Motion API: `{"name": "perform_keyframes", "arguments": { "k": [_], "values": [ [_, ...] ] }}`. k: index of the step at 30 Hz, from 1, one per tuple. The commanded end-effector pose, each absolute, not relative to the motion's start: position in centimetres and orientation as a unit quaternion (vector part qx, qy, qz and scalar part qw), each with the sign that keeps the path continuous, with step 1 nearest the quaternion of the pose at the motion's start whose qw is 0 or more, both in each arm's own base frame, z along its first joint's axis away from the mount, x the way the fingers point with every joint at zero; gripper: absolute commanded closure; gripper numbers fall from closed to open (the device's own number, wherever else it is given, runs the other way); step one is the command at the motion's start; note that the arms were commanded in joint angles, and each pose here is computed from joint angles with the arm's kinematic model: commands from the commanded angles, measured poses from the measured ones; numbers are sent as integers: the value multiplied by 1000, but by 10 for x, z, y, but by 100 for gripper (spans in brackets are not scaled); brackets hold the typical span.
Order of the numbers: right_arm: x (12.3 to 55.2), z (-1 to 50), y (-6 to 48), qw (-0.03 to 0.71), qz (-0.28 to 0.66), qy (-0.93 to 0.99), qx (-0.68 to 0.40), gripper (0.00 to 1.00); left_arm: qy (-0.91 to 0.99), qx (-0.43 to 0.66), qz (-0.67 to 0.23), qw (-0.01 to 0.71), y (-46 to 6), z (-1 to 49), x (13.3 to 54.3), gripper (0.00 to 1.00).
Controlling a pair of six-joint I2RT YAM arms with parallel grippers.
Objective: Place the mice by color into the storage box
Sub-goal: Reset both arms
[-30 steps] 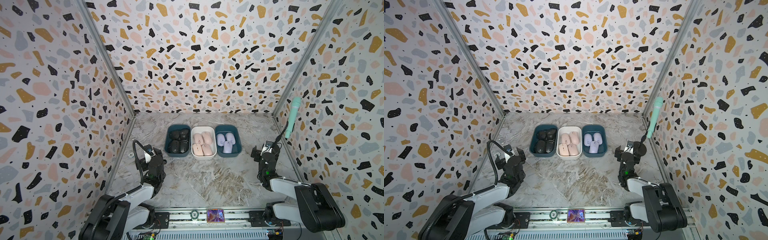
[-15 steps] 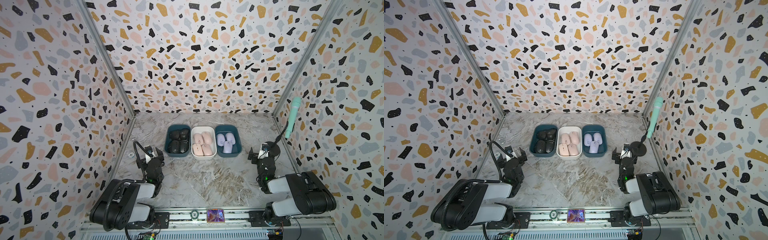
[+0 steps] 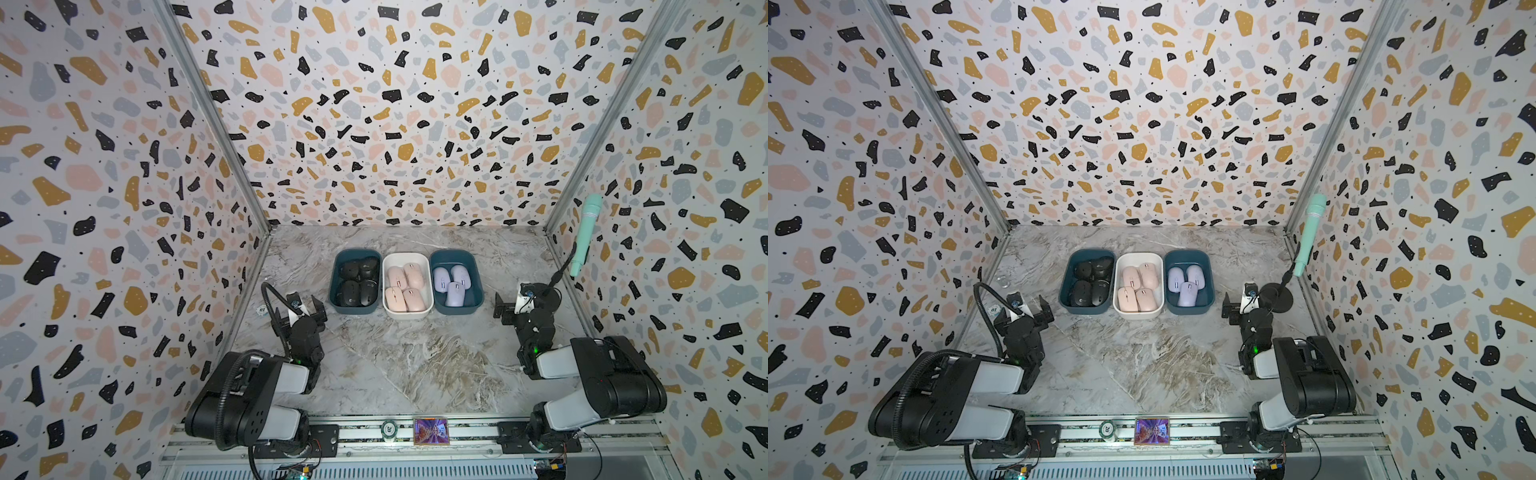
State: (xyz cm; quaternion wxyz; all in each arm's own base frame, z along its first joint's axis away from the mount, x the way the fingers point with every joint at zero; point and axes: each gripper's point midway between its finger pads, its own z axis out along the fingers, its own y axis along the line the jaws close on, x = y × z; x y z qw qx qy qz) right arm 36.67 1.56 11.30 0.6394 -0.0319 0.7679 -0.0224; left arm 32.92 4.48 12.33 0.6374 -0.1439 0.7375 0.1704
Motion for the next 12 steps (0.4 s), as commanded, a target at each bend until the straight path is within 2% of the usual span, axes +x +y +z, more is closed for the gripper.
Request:
{"name": "perform_keyframes", "arguments": {
  "k": [1,12],
  "values": [
    [371,122,20,648,-18,760,-40,1,720,-155,160,657,45,138,333,1],
    [371,122,20,648,-18,760,-40,1,721,-154,160,657,45,137,333,1]
  ]
}}
